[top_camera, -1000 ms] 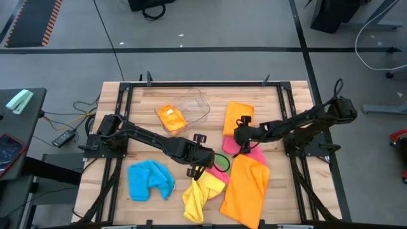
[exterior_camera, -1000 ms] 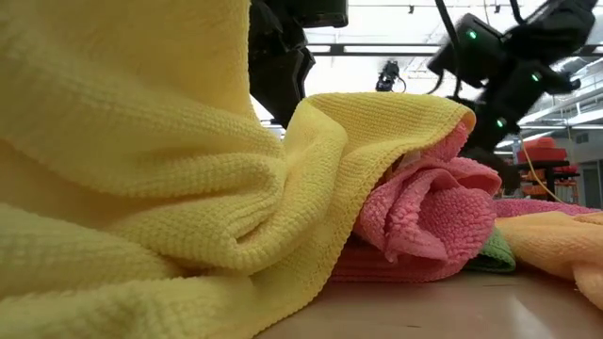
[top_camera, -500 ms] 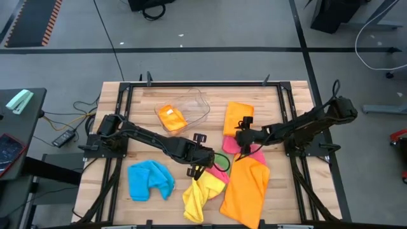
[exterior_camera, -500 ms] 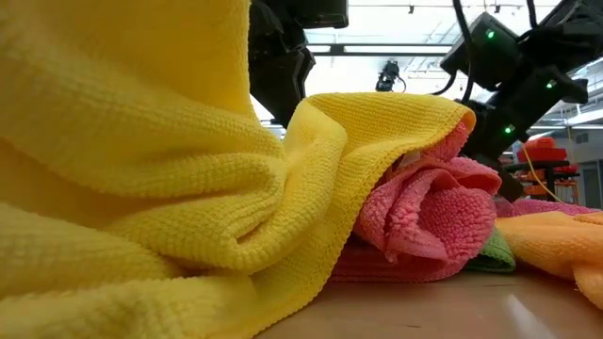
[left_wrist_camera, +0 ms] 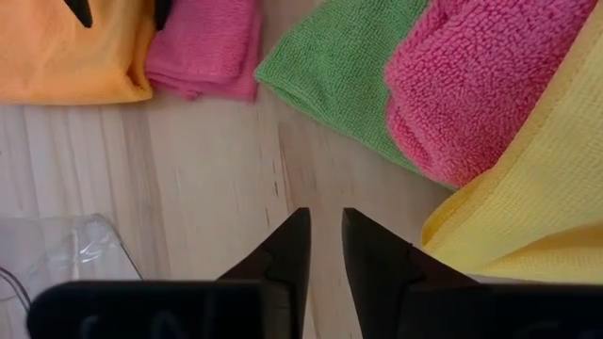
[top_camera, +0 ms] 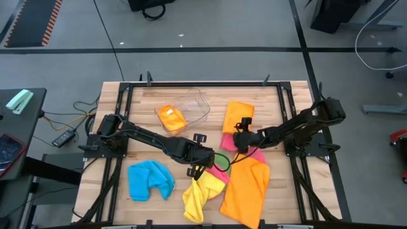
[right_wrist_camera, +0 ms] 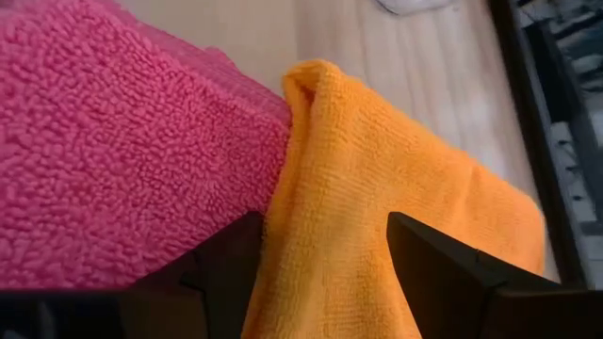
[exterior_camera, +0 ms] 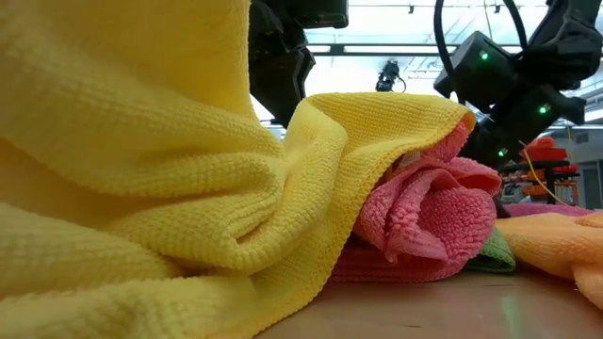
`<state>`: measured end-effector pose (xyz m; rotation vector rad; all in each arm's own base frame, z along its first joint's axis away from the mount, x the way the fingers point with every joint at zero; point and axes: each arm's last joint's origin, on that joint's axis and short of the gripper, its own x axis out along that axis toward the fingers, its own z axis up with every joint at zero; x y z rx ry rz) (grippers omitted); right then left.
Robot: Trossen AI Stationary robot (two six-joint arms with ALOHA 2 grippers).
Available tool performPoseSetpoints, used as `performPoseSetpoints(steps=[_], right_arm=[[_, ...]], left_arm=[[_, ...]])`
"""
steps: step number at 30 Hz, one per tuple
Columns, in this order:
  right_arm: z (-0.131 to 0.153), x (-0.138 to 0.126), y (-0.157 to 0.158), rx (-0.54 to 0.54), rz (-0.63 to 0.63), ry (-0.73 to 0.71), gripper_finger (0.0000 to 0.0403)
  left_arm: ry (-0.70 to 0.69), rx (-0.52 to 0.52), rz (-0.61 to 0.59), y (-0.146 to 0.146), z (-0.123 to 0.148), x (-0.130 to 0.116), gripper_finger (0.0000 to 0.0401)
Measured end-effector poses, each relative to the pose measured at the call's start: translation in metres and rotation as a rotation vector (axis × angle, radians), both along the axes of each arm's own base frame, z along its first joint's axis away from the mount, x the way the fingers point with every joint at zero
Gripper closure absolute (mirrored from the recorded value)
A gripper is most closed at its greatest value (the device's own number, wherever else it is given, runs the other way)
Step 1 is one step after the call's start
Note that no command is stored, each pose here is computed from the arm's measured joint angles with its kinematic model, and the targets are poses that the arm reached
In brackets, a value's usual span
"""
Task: Fold microfiber towels
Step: Fold the orange microfiber towel
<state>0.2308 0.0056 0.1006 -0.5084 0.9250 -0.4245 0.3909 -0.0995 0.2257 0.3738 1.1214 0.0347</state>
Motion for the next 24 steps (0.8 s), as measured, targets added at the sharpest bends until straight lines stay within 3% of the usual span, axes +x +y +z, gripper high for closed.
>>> performPoseSetpoints(steps=[8,20,24], right_arm=[[-0.001,-0.003,0.000,-0.076,-0.027,0.034,0.0199],[0.001,0.000,0.001,-0.030,0.018,0.063,0.0384],[0.009,0.009,0.003,0.025,0.033,0.104,0.0396]], left_arm=[[-0.002,-0.006,0.012,0.000,0.000,0.000,0.0332],[-0.003,-0.007,0.014,0.000,0.000,0.000,0.0334],[-0.003,-0.008,0.014,0.000,0.000,0.000,0.0332]])
